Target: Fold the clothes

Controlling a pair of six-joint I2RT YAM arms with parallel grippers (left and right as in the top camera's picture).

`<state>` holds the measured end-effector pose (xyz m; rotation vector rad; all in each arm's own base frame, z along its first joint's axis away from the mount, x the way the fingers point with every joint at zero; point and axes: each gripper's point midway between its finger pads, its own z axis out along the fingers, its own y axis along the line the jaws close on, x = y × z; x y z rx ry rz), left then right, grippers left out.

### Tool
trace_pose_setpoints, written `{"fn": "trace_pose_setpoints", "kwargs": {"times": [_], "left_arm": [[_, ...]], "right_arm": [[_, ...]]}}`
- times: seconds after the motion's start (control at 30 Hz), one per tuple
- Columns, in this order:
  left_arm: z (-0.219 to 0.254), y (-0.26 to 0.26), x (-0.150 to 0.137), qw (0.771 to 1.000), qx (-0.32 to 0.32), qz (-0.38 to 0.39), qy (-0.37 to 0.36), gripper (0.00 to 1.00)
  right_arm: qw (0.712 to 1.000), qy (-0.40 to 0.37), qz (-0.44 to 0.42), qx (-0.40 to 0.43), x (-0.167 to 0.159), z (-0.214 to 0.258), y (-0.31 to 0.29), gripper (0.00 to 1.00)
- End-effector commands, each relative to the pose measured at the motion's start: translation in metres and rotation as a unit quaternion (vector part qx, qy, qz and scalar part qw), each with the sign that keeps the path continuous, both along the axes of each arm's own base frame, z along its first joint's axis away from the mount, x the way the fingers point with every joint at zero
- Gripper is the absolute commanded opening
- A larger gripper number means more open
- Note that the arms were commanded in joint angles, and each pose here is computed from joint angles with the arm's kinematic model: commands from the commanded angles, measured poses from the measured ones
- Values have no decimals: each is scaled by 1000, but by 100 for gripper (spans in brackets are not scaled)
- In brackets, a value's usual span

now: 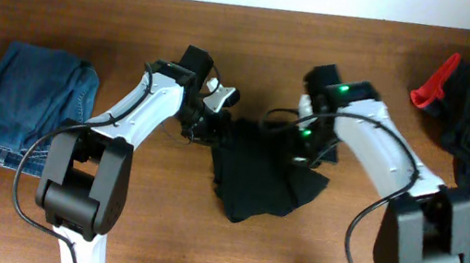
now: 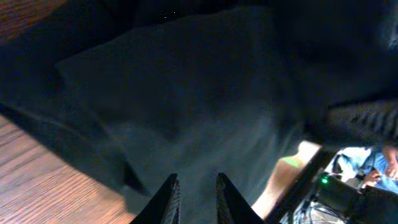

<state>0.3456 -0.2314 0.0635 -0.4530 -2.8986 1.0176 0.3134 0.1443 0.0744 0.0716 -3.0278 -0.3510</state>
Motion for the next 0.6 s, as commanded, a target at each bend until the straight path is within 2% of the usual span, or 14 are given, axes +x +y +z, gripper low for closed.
{"fn": "trace_pose_setpoints", "kwargs": {"times": [0.0,0.23,0.37,0.5,0.57], "left_arm": [[13,-8,4,1000,-26,2,-4,20],[0,9,6,999,35,8,-13,20],[-5,18,1,998,62,10,-5,20],[-4,14,-2,998,60,26,14,20],[2,0,-8,999,28,30,34,19]], "right_arm": [[1000,-22,15,4,-2,12,23,4],[997,-41,60,18,-10,14,56,6],[997,-45,54,-10,-6,17,44,5],[997,-55,41,-32,5,34,29,5],[997,-65,35,-33,11,44,27,5]]}}
